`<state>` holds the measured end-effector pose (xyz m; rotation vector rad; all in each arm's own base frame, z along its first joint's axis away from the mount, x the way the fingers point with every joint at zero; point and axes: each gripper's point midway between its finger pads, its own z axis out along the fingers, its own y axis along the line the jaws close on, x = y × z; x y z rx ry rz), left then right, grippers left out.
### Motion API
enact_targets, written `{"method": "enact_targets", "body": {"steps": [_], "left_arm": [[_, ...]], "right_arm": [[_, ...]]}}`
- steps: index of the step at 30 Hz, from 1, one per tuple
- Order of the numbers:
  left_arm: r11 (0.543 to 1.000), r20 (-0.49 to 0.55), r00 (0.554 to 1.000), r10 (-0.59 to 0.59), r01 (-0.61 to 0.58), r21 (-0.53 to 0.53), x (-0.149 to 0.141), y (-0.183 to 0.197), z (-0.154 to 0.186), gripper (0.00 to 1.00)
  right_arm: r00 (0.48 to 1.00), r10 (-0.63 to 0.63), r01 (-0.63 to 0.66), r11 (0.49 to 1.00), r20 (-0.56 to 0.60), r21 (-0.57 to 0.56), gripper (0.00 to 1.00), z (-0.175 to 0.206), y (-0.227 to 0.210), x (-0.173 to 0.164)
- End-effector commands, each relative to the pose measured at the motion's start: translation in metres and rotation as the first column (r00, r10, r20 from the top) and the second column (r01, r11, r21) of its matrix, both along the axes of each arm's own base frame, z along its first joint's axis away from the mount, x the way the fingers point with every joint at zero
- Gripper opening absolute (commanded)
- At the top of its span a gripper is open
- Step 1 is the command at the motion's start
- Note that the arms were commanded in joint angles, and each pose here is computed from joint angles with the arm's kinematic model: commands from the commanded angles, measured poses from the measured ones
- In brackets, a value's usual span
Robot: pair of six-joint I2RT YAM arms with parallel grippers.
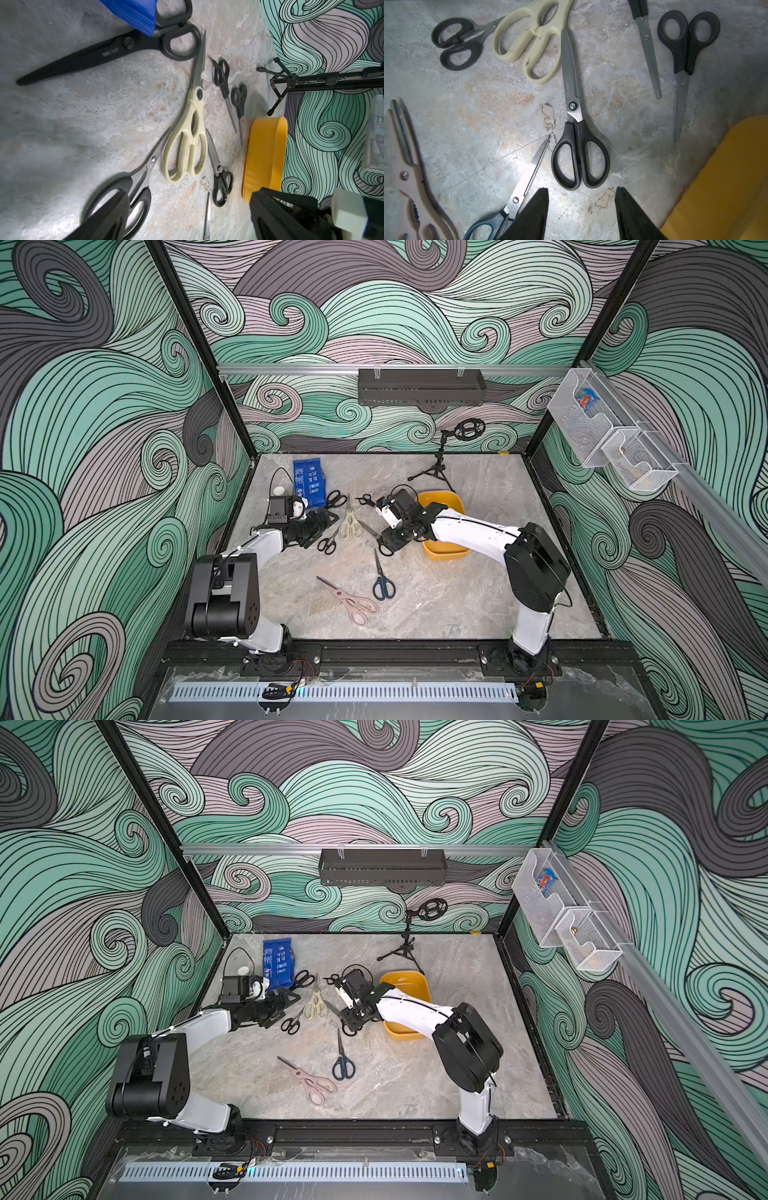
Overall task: Put the scissors into the storage box
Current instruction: Move the storage box to the center of the board, then pick up the scissors from the center of the board.
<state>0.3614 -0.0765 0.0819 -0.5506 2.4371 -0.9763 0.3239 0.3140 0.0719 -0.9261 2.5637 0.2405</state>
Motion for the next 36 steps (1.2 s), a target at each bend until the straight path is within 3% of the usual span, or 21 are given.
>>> {"method": "enact_targets", "body": {"steps": [1,8,29,36], "left_arm": [[1.0,0.014,1.0,0.024,-0.024,0.01,0.007,0.012,0.003,0.95],[0.999,0.013,0.999,0.04,-0.04,-0.015,0.007,0.018,0.002,0.95],[0.997,0.004,0.998,0.062,-0.062,-0.038,0.009,0.025,0.0,0.95],[0.997,0.005,0.998,0.067,-0.066,-0.045,0.009,0.026,0.0,0.95]], "right_arm": [[0.997,0.074,-0.074,0.995,0.01,-0.063,0.59,-0.007,0.006,0.003],[0.991,0.135,-0.133,0.977,0.001,-0.167,0.58,-0.029,0.013,0.017],[0.983,0.18,-0.181,0.962,-0.024,-0.203,0.55,-0.056,0.033,0.036],[0.982,0.182,-0.186,0.951,-0.042,-0.246,0.47,-0.067,0.026,0.036]]}}
